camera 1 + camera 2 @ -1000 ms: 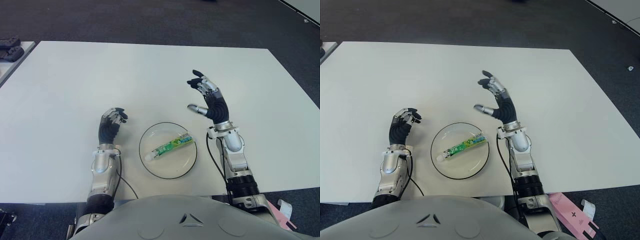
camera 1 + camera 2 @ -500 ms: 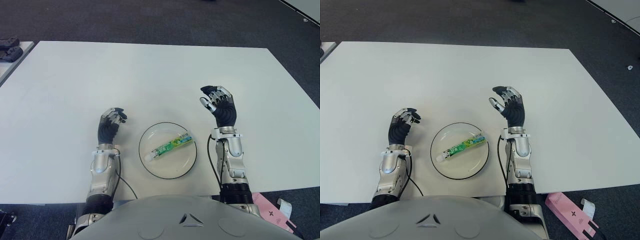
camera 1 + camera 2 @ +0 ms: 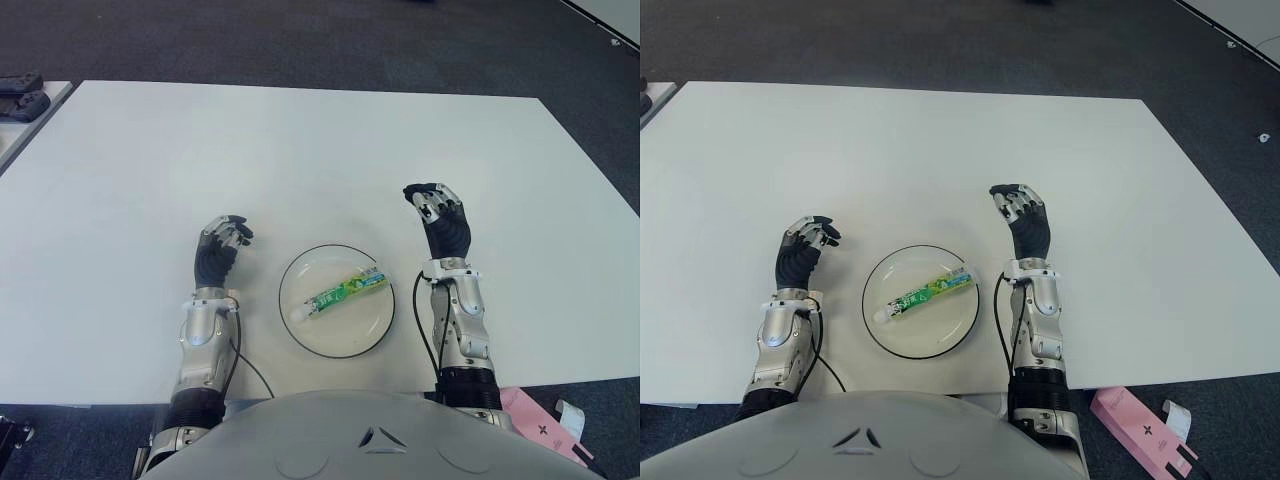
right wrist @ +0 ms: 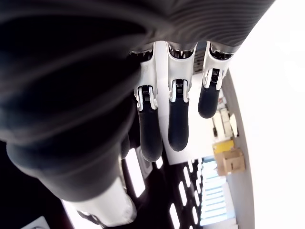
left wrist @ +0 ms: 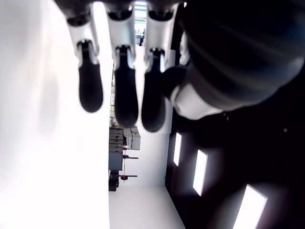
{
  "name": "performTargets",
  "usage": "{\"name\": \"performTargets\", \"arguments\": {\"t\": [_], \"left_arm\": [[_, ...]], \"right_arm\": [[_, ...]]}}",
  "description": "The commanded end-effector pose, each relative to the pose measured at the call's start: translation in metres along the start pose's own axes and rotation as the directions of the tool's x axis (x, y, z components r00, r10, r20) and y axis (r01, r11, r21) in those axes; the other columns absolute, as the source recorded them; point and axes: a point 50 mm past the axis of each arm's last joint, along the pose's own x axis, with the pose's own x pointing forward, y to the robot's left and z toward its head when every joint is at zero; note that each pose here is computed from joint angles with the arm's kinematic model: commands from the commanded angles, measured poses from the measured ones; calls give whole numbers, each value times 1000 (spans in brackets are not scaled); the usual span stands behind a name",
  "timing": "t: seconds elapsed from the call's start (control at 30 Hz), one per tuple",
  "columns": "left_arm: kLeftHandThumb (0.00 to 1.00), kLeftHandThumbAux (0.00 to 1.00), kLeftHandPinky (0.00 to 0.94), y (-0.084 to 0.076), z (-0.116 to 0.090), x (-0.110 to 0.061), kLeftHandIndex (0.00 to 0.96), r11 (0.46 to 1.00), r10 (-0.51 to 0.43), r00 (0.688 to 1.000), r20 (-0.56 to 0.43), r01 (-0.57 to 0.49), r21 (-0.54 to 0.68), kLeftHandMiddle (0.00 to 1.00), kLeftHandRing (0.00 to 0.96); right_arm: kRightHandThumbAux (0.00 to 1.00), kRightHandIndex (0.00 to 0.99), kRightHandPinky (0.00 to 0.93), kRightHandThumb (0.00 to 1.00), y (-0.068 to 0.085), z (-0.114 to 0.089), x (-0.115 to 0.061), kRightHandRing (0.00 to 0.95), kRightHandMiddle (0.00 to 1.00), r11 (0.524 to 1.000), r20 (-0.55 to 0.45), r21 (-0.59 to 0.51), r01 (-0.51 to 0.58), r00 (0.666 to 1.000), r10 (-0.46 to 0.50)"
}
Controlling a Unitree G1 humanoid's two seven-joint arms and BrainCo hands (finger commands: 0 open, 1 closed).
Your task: Put the toothpaste on the table into the plate.
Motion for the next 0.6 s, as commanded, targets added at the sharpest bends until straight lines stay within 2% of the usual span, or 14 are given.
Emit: {"name": "performTargets", "arguments": {"t": [0.03, 0.23, 0.6], "left_arm": [[692, 721, 508, 0, -4, 1, 432, 1000, -16, 1000, -25, 16, 2, 555, 526], [692, 721, 508, 0, -3, 1, 432, 1000, -20, 1000, -24, 20, 1, 556, 526], [692, 722, 503, 0, -3, 2, 431, 1000, -13, 1000, -19, 13, -4, 545, 519]], "right_arm": [[732, 424, 458, 692, -6, -14, -2, 450, 454, 998, -76, 34, 51, 996, -49], [729, 424, 469, 698, -7, -23, -4, 462, 465, 997, -110, 42, 66, 992, -61], [728, 427, 493, 700, -16, -49, -6, 488, 489, 985, -239, 110, 133, 966, -104]]}}
